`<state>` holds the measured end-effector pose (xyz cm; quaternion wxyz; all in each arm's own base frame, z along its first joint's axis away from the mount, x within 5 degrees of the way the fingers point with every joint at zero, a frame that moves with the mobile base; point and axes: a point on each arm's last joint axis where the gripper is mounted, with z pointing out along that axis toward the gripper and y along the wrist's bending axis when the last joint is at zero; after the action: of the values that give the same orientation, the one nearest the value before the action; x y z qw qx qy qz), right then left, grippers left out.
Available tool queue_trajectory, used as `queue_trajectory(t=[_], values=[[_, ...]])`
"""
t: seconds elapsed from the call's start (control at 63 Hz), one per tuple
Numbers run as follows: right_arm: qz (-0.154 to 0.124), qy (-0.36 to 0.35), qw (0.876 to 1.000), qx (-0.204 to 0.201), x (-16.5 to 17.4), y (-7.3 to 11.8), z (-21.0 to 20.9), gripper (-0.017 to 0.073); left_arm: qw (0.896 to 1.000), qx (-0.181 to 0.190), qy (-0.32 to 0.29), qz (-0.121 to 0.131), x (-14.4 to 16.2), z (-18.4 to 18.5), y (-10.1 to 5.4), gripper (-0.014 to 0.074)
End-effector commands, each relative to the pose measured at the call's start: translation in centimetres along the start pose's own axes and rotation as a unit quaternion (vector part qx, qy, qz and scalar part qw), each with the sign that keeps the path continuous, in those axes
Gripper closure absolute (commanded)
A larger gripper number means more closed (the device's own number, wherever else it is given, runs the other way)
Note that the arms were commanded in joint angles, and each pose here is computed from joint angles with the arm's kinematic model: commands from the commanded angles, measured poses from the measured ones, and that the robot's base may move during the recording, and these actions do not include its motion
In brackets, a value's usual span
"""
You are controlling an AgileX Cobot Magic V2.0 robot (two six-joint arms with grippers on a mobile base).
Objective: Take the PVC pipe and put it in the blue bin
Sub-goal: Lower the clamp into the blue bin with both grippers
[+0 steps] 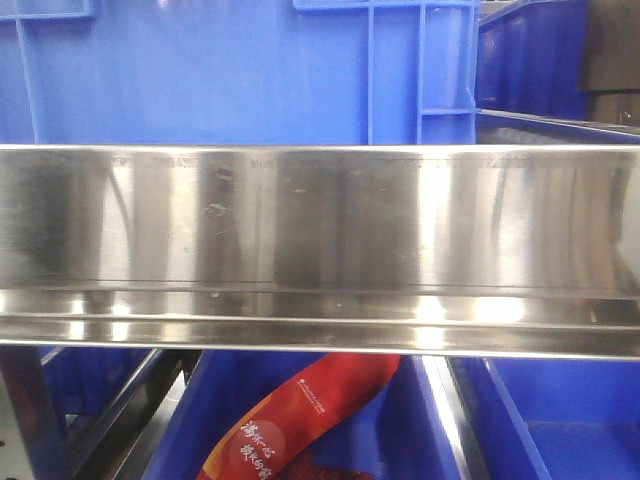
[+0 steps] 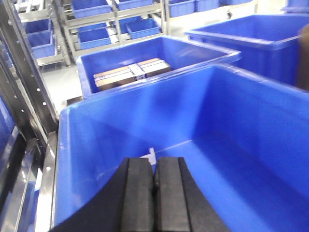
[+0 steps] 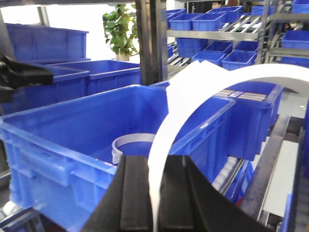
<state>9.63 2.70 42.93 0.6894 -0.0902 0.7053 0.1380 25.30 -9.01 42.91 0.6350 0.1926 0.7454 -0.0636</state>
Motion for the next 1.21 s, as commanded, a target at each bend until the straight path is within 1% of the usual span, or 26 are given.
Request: queue_trajectory(t=[0.0, 0.048, 0.174, 0.301, 0.412, 0.492, 0.539, 0.587, 0.634, 0.73, 0.761, 0.904, 0.92, 0.952, 0.999, 1.079, 1.19], values=[[0.0, -0.006, 1.0, -0.008, -0.2, 0.1, 0.0, 0.0727, 1.0, 0.004, -0.005, 0.0, -0.8, -1.9, -0.1, 0.0704], [-0.008, -0.011, 1.0, -0.014, -0.3, 0.2, 0.0, 0.0727, 1.0, 0.004, -0.008, 0.001, -1.1, -2.8, -0.1, 0.0704], [-0.007, -0.036, 0.999, -0.034, -0.7, 0.6, 0.0, 0.0727, 1.0, 0.006, -0.008, 0.001, -1.5, -5.4, -0.1, 0.0704], [-0.007, -0.038, 0.999, -0.035, -0.8, 0.6, 0.0, 0.0727, 1.0, 0.007, -0.008, 0.0, -0.9, -8.1, -0.2, 0.0704], [-0.001, -0.044, 0.998, -0.036, -0.9, 0.6, 0.0, 0.0727, 1.0, 0.006, -0.017, -0.002, 0.6, -10.5, -0.5, 0.0704], [0.005, -0.048, 0.998, -0.039, -0.9, 0.7, -0.1, 0.0727, 1.0, 0.006, -0.021, -0.012, 2.0, -12.2, -0.7, 0.0704], [0.001, -0.049, 0.998, -0.039, -1.0, 0.7, -0.1, 0.0727, 0.999, 0.005, -0.027, -0.017, 2.7, -13.1, -0.8, 0.0704], [-0.01, -0.051, 0.998, -0.042, -1.0, 0.8, 0.0, 0.0727, 0.999, 0.004, -0.033, -0.017, 3.5, -14.1, -1.0, 0.0704], [-0.012, -0.06, 0.997, -0.048, -1.2, 0.9, -0.1, 0.0727, 0.999, 0.003, -0.038, -0.017, 4.3, -14.9, -1.1, 0.0704], [-0.008, -0.073, 0.996, -0.058, -1.4, 0.9, 0.1, 0.0727, 0.999, 0.002, -0.051, -0.018, 5.4, -16.4, -1.3, 0.0704], [-0.002, -0.072, 0.996, -0.06, -1.4, 0.8, 0.3, 0.0727, 0.998, 0.001, -0.057, -0.018, 5.8, -17.0, -1.3, 0.0704], [0.02, -0.049, 0.996, -0.073, -0.9, 0.1, 1.8, 0.0727, 0.997, -0.001, -0.073, -0.018, 6.9, -18.5, -1.5, 0.0704], [0.021, -0.049, 0.996, -0.074, -0.9, 0.1, 2.0, 0.0727, 0.997, -0.001, -0.075, -0.021, 7.0, -18.7, -1.5, 0.0704], [0.019, -0.05, 0.995, -0.079, -1.0, -0.1, 2.3, 0.0727, 0.997, -0.002, -0.076, -0.027, 7.2, -18.8, -1.6, 0.0704], [0.012, -0.051, 0.995, -0.09, -1.2, -0.1, 2.8, 0.0727, 0.997, -0.007, -0.075, -0.03, 7.4, -19.0, -1.5, 0.0704], [0.004, -0.052, 0.993, -0.109, -2.0, -0.1, 3.4, 0.0721, 0.997, -0.019, -0.072, -0.031, 7.8, -19.3, -1.3, 0.0704], [0.002, -0.052, 0.992, -0.117, -3.1, -0.4, 4.5, 0.0721, 0.997, -0.04, -0.056, -0.029, 8.2, -19.3, -1.1, 0.0704]])
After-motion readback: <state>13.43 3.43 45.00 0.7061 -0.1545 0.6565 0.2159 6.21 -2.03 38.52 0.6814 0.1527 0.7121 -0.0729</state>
